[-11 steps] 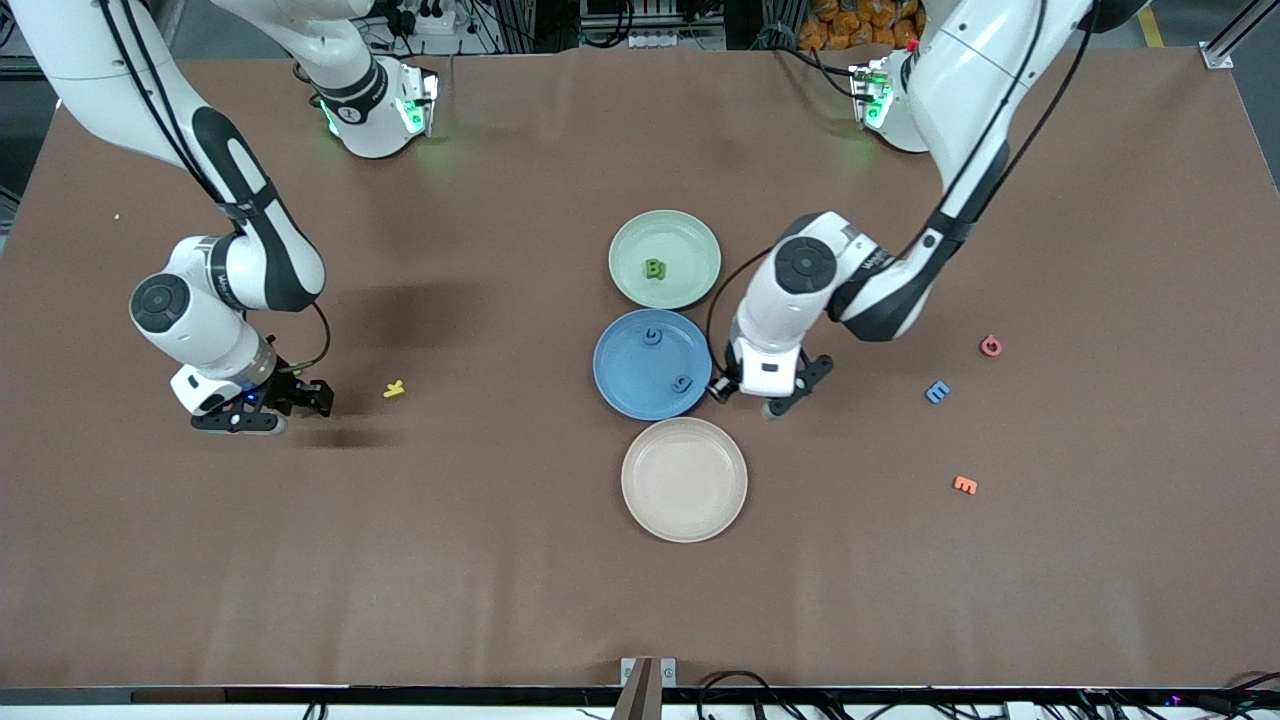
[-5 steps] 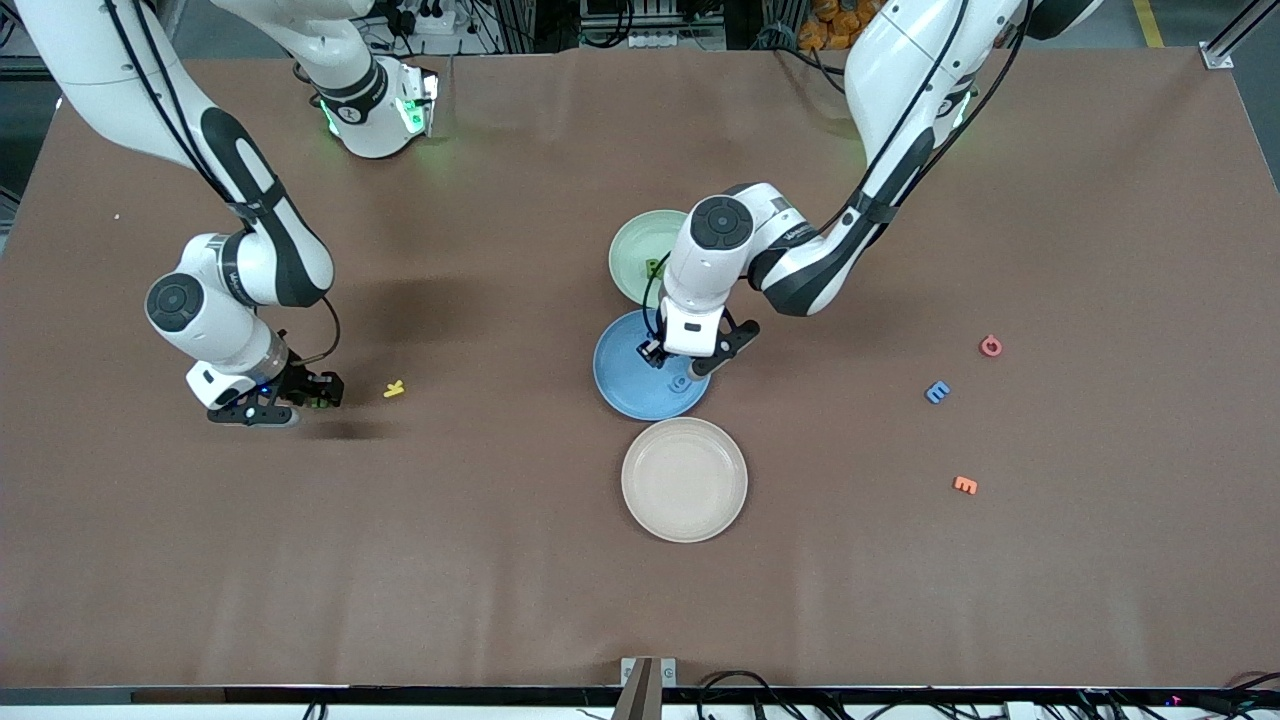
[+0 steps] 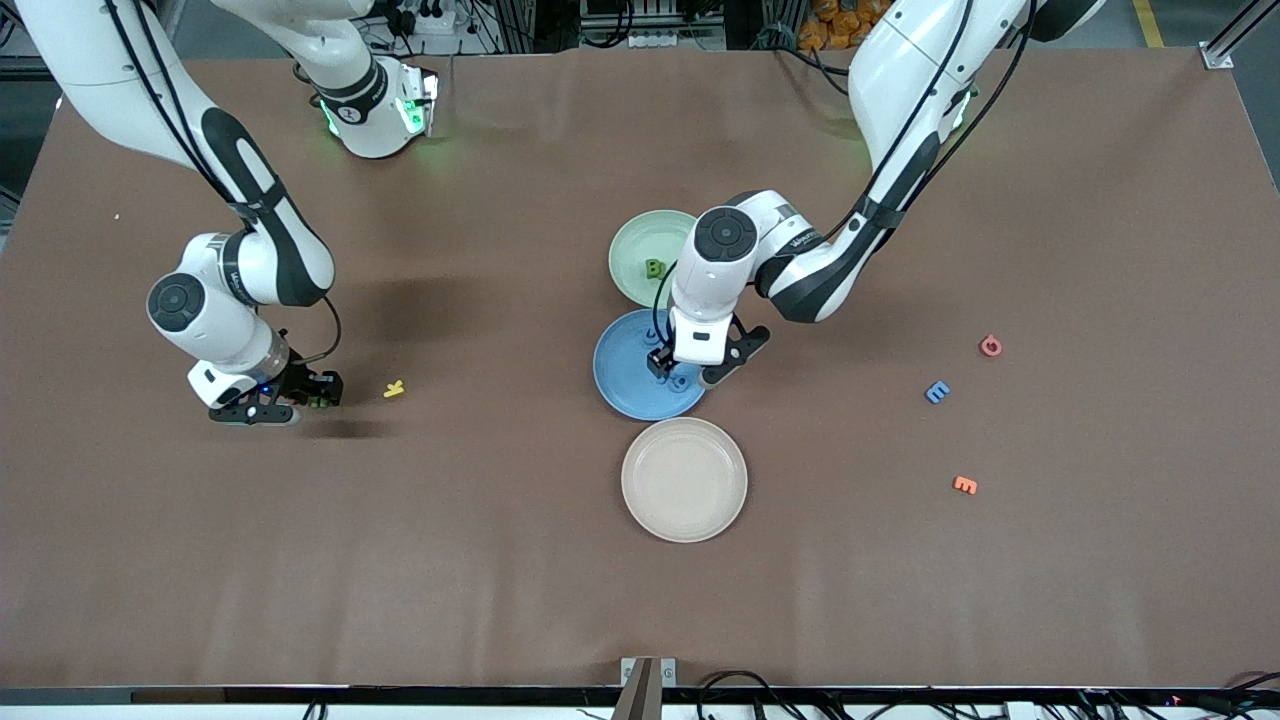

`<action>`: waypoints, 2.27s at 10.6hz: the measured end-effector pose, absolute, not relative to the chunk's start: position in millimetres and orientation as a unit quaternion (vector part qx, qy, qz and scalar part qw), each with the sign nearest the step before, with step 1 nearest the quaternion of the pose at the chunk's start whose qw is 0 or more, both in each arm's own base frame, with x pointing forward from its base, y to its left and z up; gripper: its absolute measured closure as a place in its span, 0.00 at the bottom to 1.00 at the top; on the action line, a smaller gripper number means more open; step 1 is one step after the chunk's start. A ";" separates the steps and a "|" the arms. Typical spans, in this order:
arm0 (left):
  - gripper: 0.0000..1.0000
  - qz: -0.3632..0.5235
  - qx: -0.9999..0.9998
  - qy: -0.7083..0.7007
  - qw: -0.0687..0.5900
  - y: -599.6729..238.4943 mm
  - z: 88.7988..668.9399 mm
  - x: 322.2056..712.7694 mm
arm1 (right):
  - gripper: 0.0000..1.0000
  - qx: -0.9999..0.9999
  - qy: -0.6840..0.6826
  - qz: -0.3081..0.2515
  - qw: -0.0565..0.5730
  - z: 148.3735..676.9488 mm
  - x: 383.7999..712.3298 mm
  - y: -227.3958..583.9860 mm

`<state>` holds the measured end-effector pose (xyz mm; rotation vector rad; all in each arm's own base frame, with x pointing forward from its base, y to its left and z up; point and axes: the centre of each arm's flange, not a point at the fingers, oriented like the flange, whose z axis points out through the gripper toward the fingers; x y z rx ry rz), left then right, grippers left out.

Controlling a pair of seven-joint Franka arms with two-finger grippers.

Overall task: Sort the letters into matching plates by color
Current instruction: 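Place x on the blue plate while the right gripper grasps u, then lift u with the right gripper while the left gripper returns to letters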

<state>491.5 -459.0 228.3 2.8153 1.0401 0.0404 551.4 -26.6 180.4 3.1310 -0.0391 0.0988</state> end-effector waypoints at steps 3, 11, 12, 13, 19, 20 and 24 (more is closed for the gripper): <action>0.00 0.021 0.936 0.347 0.061 -449.8 229.0 501.6 | 0.45 0.999 -0.013 0.031 0.004 180.2 551.3 -26.7; 0.00 0.020 0.976 0.215 -0.022 -318.8 261.5 580.7 | 0.53 0.999 -0.014 0.033 0.004 174.0 550.2 -27.6; 0.00 0.018 0.978 0.206 -0.027 -299.7 265.1 589.3 | 0.59 0.999 -0.014 0.034 0.004 173.6 550.4 -27.5; 0.00 0.015 0.981 0.190 -0.033 -278.0 267.8 597.3 | 0.74 0.999 -0.014 0.036 0.004 174.6 551.1 -27.3; 0.00 -0.004 0.998 -0.010 -0.056 -135.9 287.9 612.1 | 0.74 0.999 -0.018 0.041 -0.001 181.7 559.7 1.6; 0.00 -0.007 0.998 -0.037 -0.058 -119.0 290.5 611.5 | 0.74 0.999 -0.028 0.043 -0.004 188.5 565.5 20.8; 0.00 -0.026 0.995 -0.088 -0.048 -103.2 287.0 593.7 | 0.74 0.994 -0.094 0.049 -0.039 221.8 575.1 121.0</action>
